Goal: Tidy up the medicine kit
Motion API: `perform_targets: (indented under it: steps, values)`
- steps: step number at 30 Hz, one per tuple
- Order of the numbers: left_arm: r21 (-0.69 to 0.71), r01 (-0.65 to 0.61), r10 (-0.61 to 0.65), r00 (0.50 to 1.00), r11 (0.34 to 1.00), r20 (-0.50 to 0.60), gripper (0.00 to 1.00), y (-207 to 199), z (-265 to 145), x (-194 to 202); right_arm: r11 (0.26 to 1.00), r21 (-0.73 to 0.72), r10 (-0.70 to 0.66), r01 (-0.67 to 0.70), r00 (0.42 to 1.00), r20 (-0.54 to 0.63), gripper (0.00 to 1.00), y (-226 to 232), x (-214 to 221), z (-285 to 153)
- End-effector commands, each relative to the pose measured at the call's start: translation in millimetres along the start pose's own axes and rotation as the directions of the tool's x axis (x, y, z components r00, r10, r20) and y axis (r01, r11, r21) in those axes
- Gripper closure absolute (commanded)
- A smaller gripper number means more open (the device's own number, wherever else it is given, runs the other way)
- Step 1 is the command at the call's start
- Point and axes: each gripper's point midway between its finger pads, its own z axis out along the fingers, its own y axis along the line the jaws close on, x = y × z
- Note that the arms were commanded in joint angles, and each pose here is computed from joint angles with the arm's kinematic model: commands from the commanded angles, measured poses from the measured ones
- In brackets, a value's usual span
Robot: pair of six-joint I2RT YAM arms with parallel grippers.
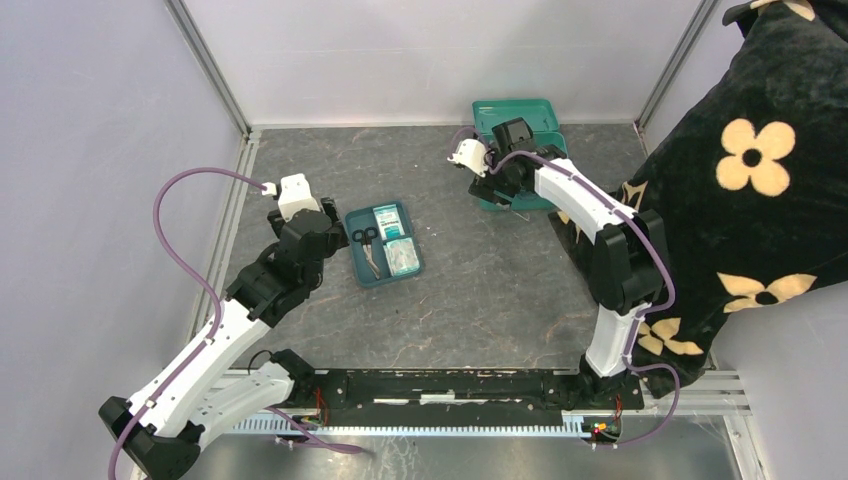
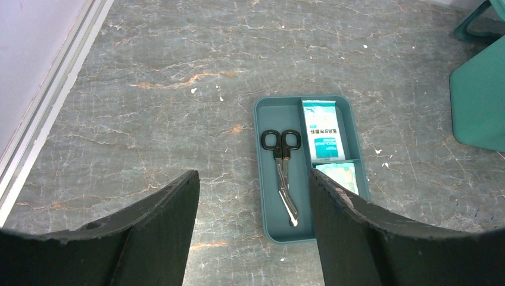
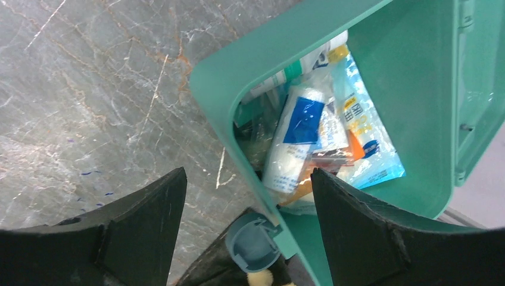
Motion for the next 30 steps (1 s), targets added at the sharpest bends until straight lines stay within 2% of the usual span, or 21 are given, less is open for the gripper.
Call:
perform_targets:
  steps: [1,4,8,10,13,17,20,23,27,30]
  values:
    - [0.006,0.014,-0.014,1.0,1.0,0.027,0.26,-2,2,-8,0.998,0.019,-0.061,0.06,0.997,0.056,0.18,-21,-19,-1]
    - [0.005,0.013,-0.013,1.0,1.0,0.027,0.26,-2,2,-8,0.999,-0.017,-0.05,0.05,0.998,0.045,0.25,-24,-15,12]
    - [0.003,0.012,-0.012,1.0,1.0,0.027,0.26,-2,2,-8,0.997,-0.072,-0.019,0.025,0.997,0.074,0.4,-16,-19,21]
    - [0.005,0.013,-0.013,1.0,1.0,0.027,0.26,-2,2,-8,0.996,-0.087,-0.016,0.021,0.998,0.065,0.44,-12,-16,24]
    - [0.006,0.015,-0.015,0.999,1.0,0.029,0.26,-2,2,-8,0.994,-0.107,-0.003,0.01,0.998,0.066,0.56,-7,-13,26]
    - [0.009,0.018,-0.019,0.999,1.0,0.032,0.26,-3,2,-9,0.991,-0.13,0.035,-0.024,0.996,0.081,0.63,-1,-17,27]
    - [0.01,0.017,-0.018,0.999,1.0,0.031,0.26,-3,2,-9,0.987,-0.131,0.103,-0.089,0.989,0.107,0.69,-2,-25,26]
    - [0.007,0.012,-0.012,1.0,1.0,0.026,0.26,-2,3,-8,0.982,-0.09,0.175,-0.167,0.98,0.094,0.8,-6,-22,28]
    - [0.01,0.015,-0.015,0.999,1.0,0.029,0.26,-3,3,-8,0.962,-0.108,0.261,-0.249,0.959,0.113,0.95,-2,-29,28]
    - [0.012,0.011,-0.012,1.0,1.0,0.022,0.26,-4,4,-7,0.94,-0.115,0.335,-0.321,0.933,0.131,1.0,-1,-39,25]
